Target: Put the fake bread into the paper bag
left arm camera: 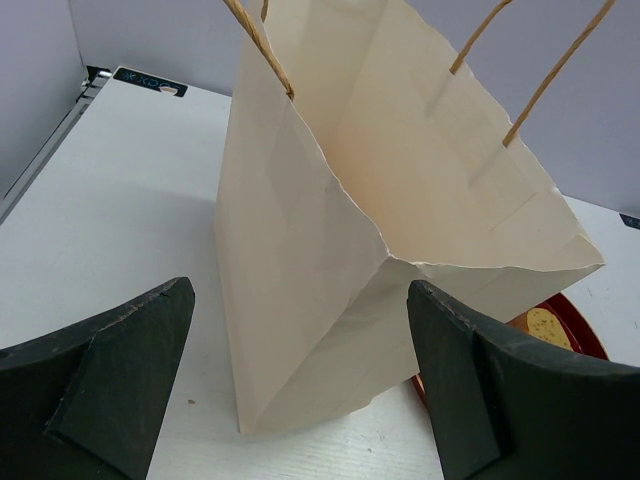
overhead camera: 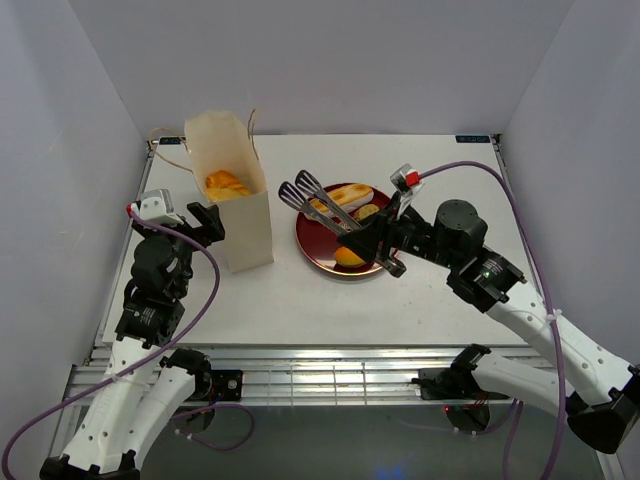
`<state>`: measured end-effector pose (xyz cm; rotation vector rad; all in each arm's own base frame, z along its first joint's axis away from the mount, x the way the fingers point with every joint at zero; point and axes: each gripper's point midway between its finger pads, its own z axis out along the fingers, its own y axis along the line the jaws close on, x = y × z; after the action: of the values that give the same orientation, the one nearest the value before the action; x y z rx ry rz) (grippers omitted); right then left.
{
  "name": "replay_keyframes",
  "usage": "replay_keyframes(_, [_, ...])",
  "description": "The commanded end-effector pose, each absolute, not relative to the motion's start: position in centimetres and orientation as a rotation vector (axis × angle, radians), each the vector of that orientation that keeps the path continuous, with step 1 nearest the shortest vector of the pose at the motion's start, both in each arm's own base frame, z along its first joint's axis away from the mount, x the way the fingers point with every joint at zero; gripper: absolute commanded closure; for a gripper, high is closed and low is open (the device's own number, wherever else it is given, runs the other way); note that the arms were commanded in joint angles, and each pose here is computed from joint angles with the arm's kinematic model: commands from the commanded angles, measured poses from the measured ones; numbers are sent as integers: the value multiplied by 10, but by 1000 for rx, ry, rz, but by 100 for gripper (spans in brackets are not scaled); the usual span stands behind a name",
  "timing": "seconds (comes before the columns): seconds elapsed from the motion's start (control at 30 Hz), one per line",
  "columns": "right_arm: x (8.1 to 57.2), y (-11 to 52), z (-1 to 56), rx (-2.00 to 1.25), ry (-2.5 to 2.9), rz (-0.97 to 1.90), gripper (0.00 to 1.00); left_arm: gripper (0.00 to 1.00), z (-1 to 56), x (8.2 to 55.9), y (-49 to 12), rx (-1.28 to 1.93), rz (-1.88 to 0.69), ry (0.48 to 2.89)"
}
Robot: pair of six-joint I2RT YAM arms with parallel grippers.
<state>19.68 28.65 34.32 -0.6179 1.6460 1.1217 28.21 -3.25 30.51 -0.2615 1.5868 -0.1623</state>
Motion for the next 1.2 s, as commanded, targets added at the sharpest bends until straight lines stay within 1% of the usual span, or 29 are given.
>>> replay_keyframes(0.0, [194,273,347,-599,1600,1078,43,2,310,280,-35,-248,-174,1572])
replay_keyframes(0.2, [192,253,316,-534,1666,1001,44,2,312,280,-37,-240,-186,1571])
replay_keyframes(0.33, [197,247,284,-500,1755,951,44,2,311,279,-37,-240,-191,1573])
replay_keyframes(0.43, [208,239,261,-451,1843,865,44,2,312,280,-38,-236,-194,1573])
replay_keyframes(0.57, [228,222,245,-366,1910,750,43,2,312,279,-40,-233,-203,1573])
replay_keyframes(0.7, [245,209,226,-282,1992,746,43,2,312,279,-40,-230,-207,1574])
replay_keyframes(0.73, [256,196,221,-219,2009,730,43,2,314,278,-40,-229,-209,1569])
replay_keyframes(0.77, [257,194,217,-214,2027,758,44,2,314,278,-40,-229,-210,1566])
replay_keyframes(0.83, [269,177,200,-146,2074,724,45,2,315,277,-41,-229,-214,1563])
replay_keyframes(1.03, [282,149,164,-52,2159,666,46,2,315,277,-44,-218,-228,1566])
replay_keyframes(1.17, [286,140,143,-5,2191,683,47,2,317,276,-43,-219,-232,1558])
